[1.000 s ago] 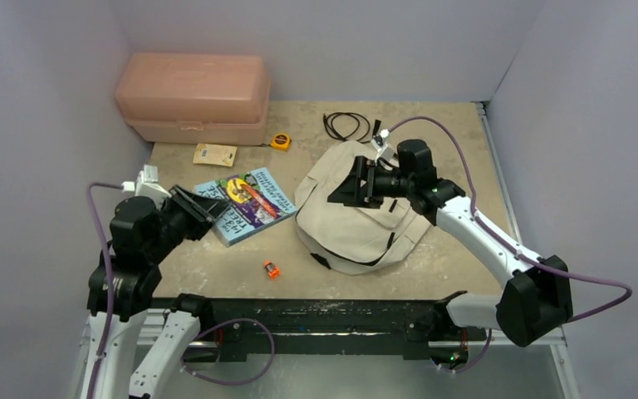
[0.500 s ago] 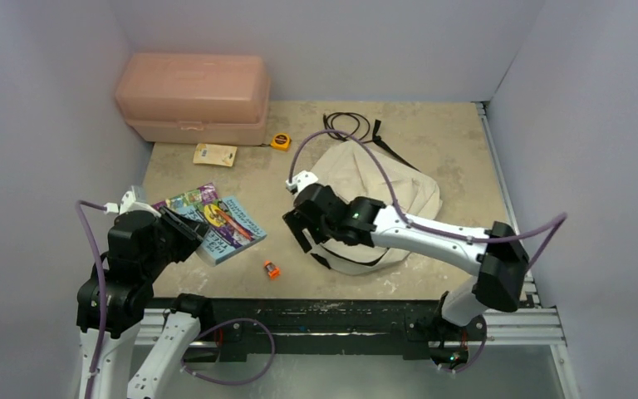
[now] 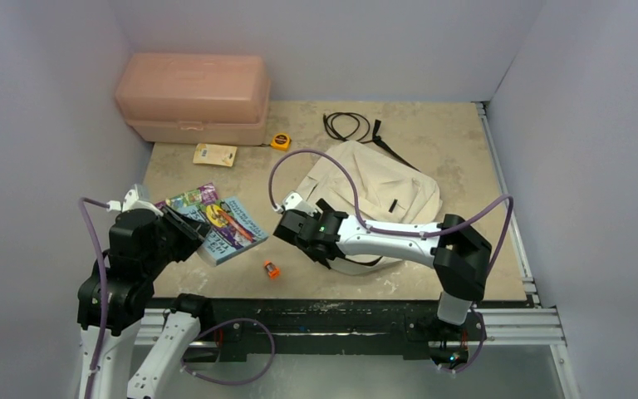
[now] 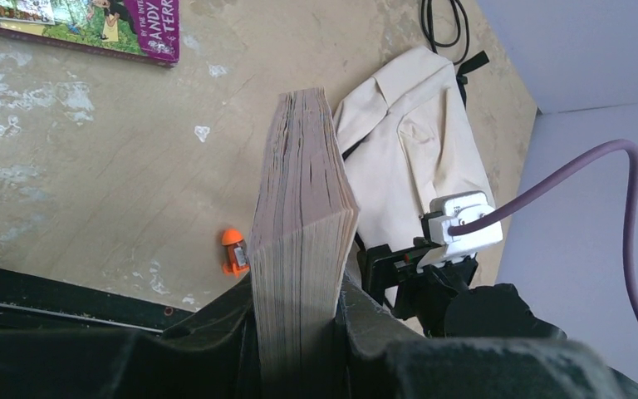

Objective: Pack the student bag
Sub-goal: Place the book in the student bag.

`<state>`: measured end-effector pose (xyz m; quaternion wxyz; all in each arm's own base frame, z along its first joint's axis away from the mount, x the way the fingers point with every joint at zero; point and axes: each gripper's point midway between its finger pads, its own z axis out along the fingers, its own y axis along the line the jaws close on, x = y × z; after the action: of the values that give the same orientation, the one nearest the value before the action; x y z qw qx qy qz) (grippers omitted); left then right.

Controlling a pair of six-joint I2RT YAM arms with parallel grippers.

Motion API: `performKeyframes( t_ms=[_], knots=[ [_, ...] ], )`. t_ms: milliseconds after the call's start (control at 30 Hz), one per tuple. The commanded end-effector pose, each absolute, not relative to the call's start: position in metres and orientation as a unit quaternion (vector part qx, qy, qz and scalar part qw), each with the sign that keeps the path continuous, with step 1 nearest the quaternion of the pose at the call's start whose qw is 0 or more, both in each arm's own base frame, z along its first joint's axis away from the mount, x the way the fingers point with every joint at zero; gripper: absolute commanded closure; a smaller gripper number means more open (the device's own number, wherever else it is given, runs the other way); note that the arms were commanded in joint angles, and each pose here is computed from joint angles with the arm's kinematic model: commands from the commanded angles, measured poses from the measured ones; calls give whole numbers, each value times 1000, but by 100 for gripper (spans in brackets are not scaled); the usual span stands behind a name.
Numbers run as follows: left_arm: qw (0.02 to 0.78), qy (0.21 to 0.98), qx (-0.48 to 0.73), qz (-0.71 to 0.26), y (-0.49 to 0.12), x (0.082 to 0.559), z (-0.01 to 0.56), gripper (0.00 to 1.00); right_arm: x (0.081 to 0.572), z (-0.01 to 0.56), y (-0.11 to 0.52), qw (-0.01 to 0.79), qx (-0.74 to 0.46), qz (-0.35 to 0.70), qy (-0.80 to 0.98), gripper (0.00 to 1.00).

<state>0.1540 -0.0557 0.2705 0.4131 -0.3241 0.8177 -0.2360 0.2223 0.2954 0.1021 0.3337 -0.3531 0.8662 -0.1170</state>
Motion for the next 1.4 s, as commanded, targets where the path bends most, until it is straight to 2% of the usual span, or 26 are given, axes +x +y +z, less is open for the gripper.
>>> performKeyframes(
  t_ms=[0, 67, 167, 267, 567, 833, 1167, 1267, 1367],
  knots=[
    [433, 806, -304, -265, -64, 161, 289, 100, 238, 128, 286, 377, -314, -150, 859, 22],
    [431, 807, -303, -266, -64, 162, 288, 100, 241, 131, 282, 379, -306, -150, 860, 28],
    [430, 808, -300, -269, -66, 162, 288, 100, 247, 131, 274, 381, -296, -162, 861, 46],
    [428, 808, -299, -272, -67, 163, 289, 100, 249, 124, 268, 374, -298, -173, 861, 53],
    [428, 809, -297, -274, -69, 163, 291, 100, 249, 129, 261, 376, -299, -181, 858, 57],
    [421, 810, -294, -282, -73, 165, 289, 100, 249, 156, 268, 397, -308, -127, 855, 49],
    [413, 813, -292, -288, -76, 163, 287, 100, 245, 119, 268, 371, -322, -135, 861, 49],
    [403, 815, -289, -301, -81, 164, 286, 100, 247, 106, 264, 364, -321, -157, 860, 57],
    [389, 817, -284, -317, -89, 165, 283, 100, 252, 109, 256, 373, -309, -185, 855, 77]
  ],
)
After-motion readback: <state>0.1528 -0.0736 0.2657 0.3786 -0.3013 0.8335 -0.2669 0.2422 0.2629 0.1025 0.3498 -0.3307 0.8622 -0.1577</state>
